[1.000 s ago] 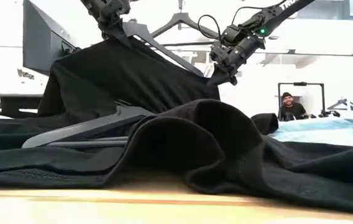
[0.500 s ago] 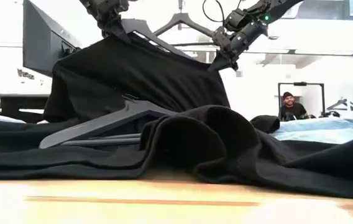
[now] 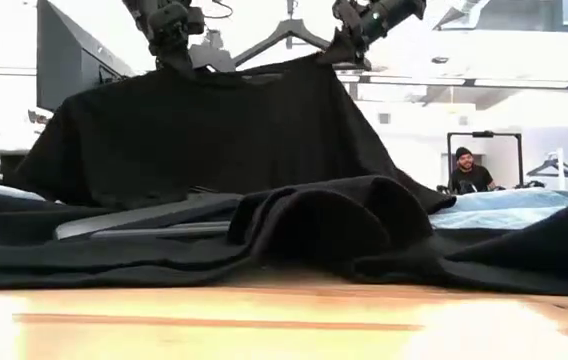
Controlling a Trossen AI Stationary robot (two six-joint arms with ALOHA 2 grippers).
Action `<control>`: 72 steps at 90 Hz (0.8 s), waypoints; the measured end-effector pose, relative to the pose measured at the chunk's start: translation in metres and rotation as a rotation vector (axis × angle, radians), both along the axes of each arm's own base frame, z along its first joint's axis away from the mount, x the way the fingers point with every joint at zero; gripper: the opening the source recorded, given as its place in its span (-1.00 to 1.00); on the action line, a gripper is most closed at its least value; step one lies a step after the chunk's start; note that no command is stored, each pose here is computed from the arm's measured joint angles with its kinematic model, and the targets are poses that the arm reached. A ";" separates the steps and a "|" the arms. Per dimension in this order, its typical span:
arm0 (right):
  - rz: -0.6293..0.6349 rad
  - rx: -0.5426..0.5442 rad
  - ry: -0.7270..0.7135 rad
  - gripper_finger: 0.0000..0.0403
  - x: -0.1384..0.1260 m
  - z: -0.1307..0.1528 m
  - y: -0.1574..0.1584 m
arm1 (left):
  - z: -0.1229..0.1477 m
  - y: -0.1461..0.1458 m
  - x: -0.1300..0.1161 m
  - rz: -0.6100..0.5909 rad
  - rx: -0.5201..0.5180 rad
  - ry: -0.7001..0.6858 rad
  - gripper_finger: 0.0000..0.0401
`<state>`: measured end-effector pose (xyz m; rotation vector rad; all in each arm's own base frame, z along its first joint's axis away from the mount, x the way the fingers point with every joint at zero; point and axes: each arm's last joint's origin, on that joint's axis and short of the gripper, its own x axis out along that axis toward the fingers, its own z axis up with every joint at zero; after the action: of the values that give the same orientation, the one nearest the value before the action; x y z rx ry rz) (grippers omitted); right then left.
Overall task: Hang clothes
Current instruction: Insert the black shirt on the grey hanger
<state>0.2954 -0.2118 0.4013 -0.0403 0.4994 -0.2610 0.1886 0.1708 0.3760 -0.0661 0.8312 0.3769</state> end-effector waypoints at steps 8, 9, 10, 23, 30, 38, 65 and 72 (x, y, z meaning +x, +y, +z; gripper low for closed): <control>0.014 0.022 0.003 -1.00 0.005 -0.002 0.007 | 0.006 0.000 0.002 -0.016 0.009 -0.065 -0.88; 0.016 0.023 0.004 -1.00 0.005 -0.003 0.007 | 0.006 0.000 0.003 -0.018 0.008 -0.072 -0.88; 0.018 0.025 0.006 -1.00 0.006 -0.003 0.008 | 0.007 0.000 0.003 -0.020 0.007 -0.078 -0.88; 0.041 0.030 0.008 -1.00 0.011 -0.004 0.014 | 0.012 -0.001 0.009 -0.064 0.018 -0.147 -0.88; 0.043 0.041 0.012 -1.00 0.011 -0.005 0.015 | 0.015 -0.002 0.013 -0.086 0.036 -0.182 -0.88; 0.038 0.070 0.014 -1.00 0.012 -0.006 0.018 | 0.016 -0.003 0.014 -0.103 0.031 -0.198 -0.88; -0.007 0.232 0.039 -0.59 0.011 -0.011 0.024 | 0.016 -0.004 0.015 -0.119 0.042 -0.199 -0.88; 0.011 0.294 0.074 -0.35 0.008 -0.012 0.027 | 0.017 -0.004 0.015 -0.124 0.047 -0.198 -0.88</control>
<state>0.3033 -0.1847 0.3897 0.2342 0.6069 -0.1733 0.2035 0.1671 0.3925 -0.0075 0.6275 0.2682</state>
